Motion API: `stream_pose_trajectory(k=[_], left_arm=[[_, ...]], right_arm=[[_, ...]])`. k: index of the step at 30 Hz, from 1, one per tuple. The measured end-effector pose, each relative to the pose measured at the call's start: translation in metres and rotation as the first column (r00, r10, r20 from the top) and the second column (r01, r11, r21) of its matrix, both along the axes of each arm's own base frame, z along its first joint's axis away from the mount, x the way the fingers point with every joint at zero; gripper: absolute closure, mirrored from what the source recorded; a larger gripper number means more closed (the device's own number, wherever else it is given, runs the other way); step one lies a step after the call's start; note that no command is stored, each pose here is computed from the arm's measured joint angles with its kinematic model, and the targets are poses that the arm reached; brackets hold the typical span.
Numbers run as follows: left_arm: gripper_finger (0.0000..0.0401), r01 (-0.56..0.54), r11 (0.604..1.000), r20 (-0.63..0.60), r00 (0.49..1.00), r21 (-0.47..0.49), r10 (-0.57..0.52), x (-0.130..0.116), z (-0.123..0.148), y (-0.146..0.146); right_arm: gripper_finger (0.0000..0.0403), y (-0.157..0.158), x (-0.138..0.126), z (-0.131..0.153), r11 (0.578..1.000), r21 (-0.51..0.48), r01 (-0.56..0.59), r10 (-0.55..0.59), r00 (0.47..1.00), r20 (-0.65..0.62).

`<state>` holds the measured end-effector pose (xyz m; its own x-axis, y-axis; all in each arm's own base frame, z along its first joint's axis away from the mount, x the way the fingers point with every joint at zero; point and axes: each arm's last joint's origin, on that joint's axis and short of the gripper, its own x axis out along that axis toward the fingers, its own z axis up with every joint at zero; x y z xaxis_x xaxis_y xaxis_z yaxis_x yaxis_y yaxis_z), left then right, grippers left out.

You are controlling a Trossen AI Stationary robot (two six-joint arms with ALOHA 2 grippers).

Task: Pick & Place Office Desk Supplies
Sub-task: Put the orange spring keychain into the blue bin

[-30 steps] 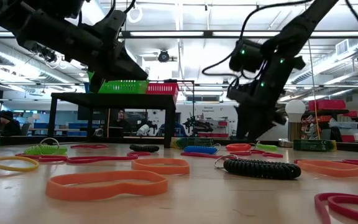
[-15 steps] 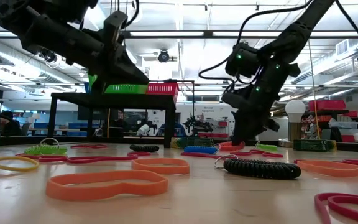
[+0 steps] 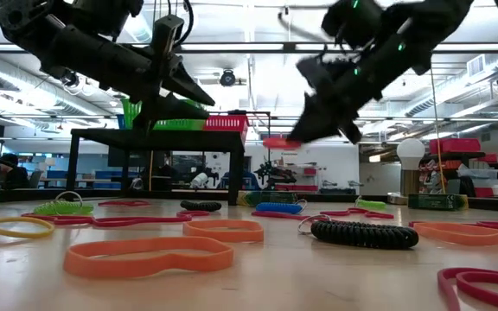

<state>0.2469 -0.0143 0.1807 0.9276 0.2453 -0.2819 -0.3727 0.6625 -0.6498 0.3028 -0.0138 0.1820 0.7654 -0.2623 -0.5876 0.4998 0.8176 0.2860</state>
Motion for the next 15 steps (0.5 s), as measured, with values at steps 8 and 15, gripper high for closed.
stream_pose_trajectory(k=[8, 15], left_arm=[[0.0243, 0.030, 0.999, 0.043, 0.999, -0.017, -0.029, 0.010, -0.002, -0.002], [0.0217, 0.075, 0.997, 0.019, 0.997, 0.020, -0.075, 0.038, -0.001, -0.006]], right_arm=[[0.0372, 0.029, 0.006, 0.009, 0.991, -0.131, 0.034, -0.019, 0.994, 0.110], [0.0371, 0.032, 0.009, 0.014, 0.987, -0.161, 0.001, 0.023, 0.988, 0.151]])
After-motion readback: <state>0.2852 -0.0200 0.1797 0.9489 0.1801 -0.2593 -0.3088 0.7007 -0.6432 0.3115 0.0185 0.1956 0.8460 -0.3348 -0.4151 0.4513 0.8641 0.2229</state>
